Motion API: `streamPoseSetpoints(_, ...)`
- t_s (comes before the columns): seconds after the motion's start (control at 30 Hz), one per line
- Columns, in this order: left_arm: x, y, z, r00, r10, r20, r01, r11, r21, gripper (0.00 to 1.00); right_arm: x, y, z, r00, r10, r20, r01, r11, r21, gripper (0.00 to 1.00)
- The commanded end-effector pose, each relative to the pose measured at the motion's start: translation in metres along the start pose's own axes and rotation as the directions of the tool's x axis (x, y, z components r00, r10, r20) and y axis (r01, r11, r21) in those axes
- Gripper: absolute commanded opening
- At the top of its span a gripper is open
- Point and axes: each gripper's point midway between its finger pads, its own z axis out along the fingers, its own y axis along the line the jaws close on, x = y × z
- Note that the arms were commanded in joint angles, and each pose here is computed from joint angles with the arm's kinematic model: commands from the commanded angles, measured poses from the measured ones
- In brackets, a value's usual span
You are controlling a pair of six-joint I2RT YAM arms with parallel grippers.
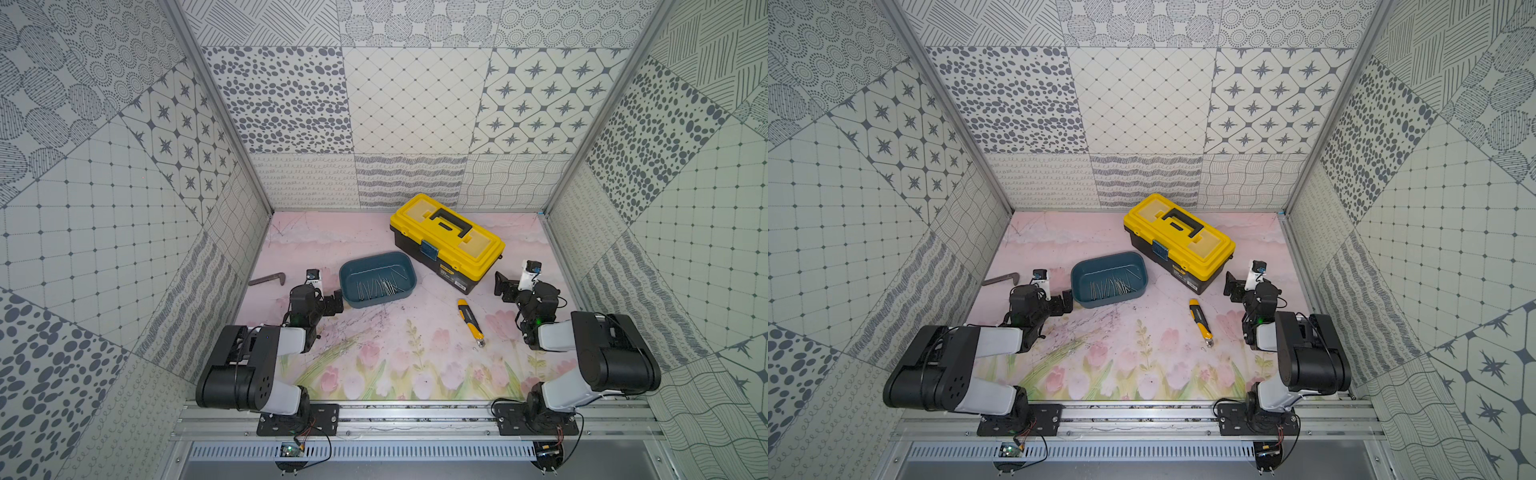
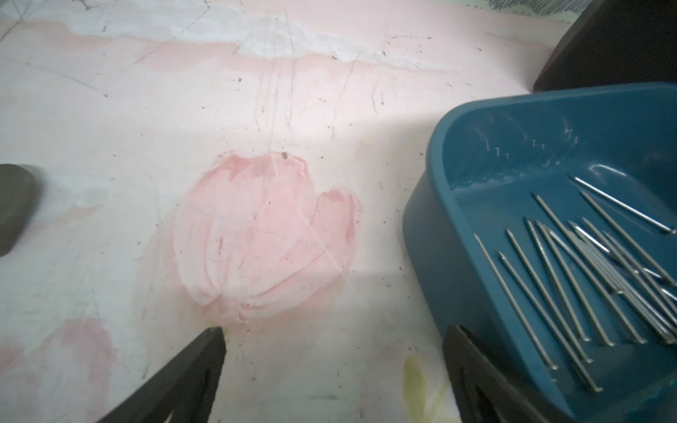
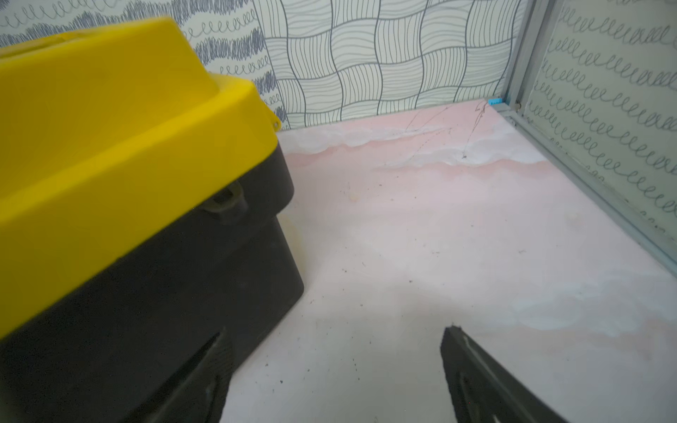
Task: Put the nails on the desktop into the storage box
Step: Reset both arms
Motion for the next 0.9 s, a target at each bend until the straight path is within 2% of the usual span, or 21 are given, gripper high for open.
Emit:
streamPoseSetpoints(0.0, -0.045, -0.015, 0.01, 0.989, 0.031, 0.143, -0.044, 0.995, 0.09, 0.99, -0.018, 0.003, 0.004, 0.998, -0.024, 0.052, 0.024, 1.0, -0.004, 0.94)
streamPoseSetpoints(0.17, -0.044, -0.008, 0.014, 0.992, 0.029, 0.121, -0.033, 0.999, 0.032, 0.99, -0.016, 0.011, 0.018, 0.996, -0.091, -0.019, 0.092, 0.995, 0.043, 0.96)
streamPoseSetpoints(0.87, -0.044, -0.008, 0.015, 0.992, 0.036, 0.118, -0.038, 0.999, 0.02, 0.99, -0.015, 0.013, 0.018, 0.995, -0.101, -0.02, 0.102, 0.994, 0.043, 0.97)
